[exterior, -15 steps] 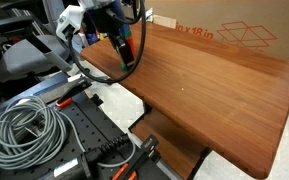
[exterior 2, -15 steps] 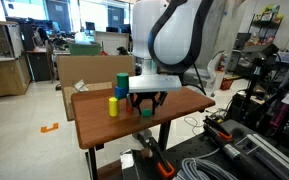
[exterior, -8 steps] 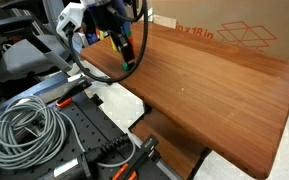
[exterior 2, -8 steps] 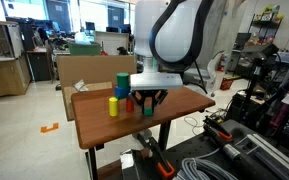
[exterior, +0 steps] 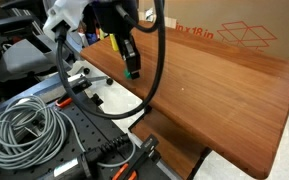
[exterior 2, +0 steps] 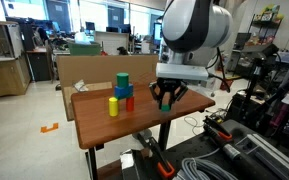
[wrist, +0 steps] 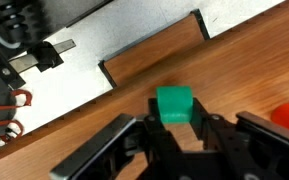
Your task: Pick up the smaller green object from the table and put it on top of the toy tower
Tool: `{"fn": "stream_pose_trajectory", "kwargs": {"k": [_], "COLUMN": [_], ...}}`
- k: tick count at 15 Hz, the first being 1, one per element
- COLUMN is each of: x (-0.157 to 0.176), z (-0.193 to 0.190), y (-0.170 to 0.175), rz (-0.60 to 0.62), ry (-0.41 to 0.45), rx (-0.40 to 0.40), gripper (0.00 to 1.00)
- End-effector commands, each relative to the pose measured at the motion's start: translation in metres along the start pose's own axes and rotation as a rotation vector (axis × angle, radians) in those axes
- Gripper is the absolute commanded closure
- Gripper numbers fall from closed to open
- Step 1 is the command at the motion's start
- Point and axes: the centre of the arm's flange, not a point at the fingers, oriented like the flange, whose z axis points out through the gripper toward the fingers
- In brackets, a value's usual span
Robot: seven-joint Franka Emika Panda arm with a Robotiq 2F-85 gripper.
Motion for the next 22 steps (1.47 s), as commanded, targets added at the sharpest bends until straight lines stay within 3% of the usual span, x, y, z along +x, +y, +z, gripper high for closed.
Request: {"fn": "stream_pose_trajectory", "kwargs": {"k": [1, 5, 10, 14, 19, 22], "x": [0.009, 0.010, -0.004, -0.015, -0.021, -0.024], "z": [-0.056, -0.113, -0.163, -0.164, -0.155, -0.156], "y": [0.012, -0.011, -0.049, -0.075, -0.099, -0.112], "rz": [-0.008, -0.058, -0.141, -0.234, -0.382, -0.428], "ry": [0.020, 0.096, 0.152, 0.206, 0.158, 0.151], "rx": [0.055, 0.113, 0.122, 0.062, -0.051, -0.069], "gripper": [0.91, 0.91, 0.91, 0.91, 0.91, 0.91]}}
